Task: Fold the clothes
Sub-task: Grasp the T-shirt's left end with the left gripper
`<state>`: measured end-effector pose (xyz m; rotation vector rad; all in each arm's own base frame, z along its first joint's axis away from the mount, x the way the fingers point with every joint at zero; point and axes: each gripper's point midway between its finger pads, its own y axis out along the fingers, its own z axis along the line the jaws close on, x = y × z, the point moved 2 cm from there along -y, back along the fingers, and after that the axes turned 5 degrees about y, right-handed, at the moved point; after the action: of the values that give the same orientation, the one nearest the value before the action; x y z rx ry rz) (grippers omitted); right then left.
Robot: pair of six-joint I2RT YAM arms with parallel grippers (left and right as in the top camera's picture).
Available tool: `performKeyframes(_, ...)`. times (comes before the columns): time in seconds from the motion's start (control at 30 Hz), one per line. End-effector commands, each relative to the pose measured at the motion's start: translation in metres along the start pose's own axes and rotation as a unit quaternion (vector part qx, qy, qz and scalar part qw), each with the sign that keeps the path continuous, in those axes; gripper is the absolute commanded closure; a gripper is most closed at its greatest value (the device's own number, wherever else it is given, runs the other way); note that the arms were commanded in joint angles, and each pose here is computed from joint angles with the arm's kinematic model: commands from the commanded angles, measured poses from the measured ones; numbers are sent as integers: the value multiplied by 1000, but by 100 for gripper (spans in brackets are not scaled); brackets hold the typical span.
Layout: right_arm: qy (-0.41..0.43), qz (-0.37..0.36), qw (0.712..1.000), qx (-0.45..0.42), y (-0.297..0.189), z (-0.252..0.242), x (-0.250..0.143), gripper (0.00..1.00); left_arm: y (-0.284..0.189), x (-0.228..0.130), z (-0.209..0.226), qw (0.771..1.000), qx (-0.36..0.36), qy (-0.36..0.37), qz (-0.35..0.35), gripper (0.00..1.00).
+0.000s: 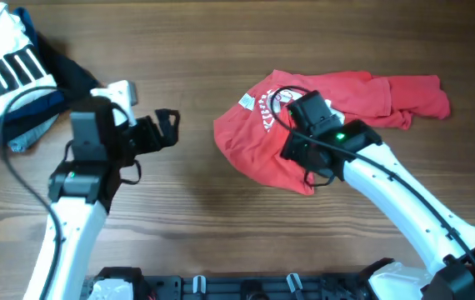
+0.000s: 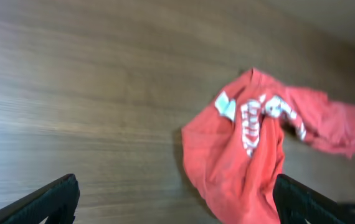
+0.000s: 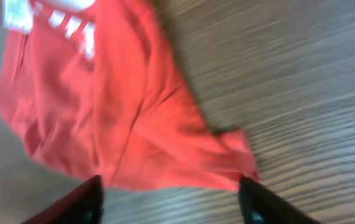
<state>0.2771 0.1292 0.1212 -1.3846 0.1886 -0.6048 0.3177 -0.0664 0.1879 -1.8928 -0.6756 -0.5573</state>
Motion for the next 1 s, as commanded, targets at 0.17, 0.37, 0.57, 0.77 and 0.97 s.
performKeyframes(0.17, 48, -33, 998, -34, -3, -49, 54, 18, 68, -68, -46, 983, -67, -50, 165, 0)
performKeyframes(0.37, 76, -32, 995, -56, -5, -78, 69, 18, 104, -118, -75, 960, -80, -98, 251, 0)
performKeyframes(0.57, 83, -27, 995, -55, -5, -81, 70, 18, 118, -153, -99, 944, -73, -127, 296, 0)
performKeyframes(0.77, 83, -11, 996, -41, -4, -77, 65, 18, 129, -178, -114, 934, -49, -160, 314, 0)
performKeyframes(0.97, 83, -3, 995, -48, -4, -80, 61, 18, 142, -204, -126, 930, -34, -170, 325, 2)
